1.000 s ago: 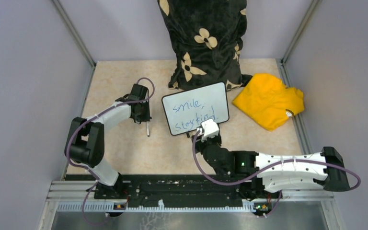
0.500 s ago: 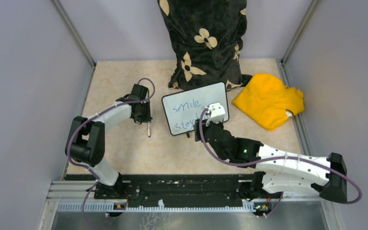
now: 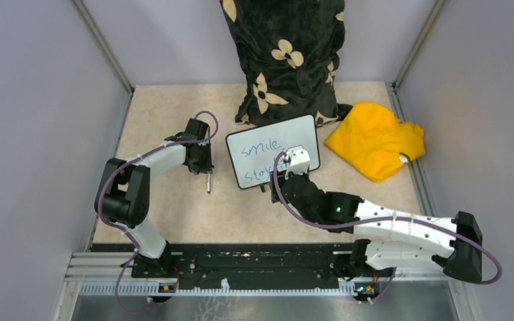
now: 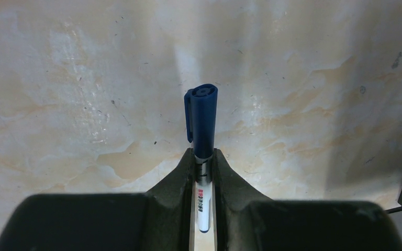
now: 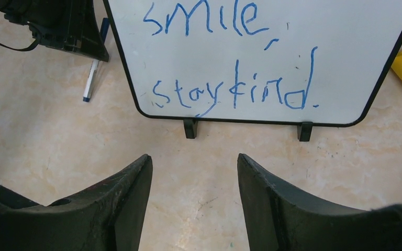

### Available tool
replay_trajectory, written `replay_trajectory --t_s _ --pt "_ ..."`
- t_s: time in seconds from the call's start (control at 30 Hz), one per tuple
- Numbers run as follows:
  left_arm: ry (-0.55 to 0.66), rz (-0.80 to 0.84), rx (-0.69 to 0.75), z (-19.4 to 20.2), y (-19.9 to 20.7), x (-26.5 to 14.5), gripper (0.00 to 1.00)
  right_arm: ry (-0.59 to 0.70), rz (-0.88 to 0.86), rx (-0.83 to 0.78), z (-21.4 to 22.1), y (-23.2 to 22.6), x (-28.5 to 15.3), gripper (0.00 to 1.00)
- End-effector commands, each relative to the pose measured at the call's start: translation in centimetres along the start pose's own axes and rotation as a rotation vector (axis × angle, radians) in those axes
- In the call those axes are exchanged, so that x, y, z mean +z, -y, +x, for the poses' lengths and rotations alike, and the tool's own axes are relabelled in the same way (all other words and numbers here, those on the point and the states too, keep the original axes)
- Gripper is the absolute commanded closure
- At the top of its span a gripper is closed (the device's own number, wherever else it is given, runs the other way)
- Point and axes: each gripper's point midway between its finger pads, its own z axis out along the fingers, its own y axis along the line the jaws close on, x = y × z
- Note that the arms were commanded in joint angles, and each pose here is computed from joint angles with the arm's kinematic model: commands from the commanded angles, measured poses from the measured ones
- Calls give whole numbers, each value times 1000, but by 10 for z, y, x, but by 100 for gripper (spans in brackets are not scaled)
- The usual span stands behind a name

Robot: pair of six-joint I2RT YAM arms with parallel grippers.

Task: Write a sentence on the whiteboard
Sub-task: Place the whiteboard marker at the center of the board.

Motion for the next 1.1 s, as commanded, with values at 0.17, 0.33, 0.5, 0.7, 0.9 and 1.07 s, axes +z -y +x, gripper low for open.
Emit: replay_trajectory --t_s 0.17,0.33,0.5,0.7,0.9,1.07 --pt "-30 1 -3 0 0 8 91 41 -7 55 -12 5 -7 40" --pt "-31 -4 -1 0 -1 10 85 42 -1 60 -10 8 -8 40" --pt "-30 -7 -2 0 -1 10 79 44 5 58 -10 10 -9 40" --pt "-27 -6 -4 -1 -1 9 73 43 8 56 -9 11 -9 40" --pt "-20 -6 -8 -2 -1 7 68 45 11 55 -10 12 -10 40" --pt "23 -16 -21 -10 -2 -1 62 48 17 50 -14 13 -12 40"
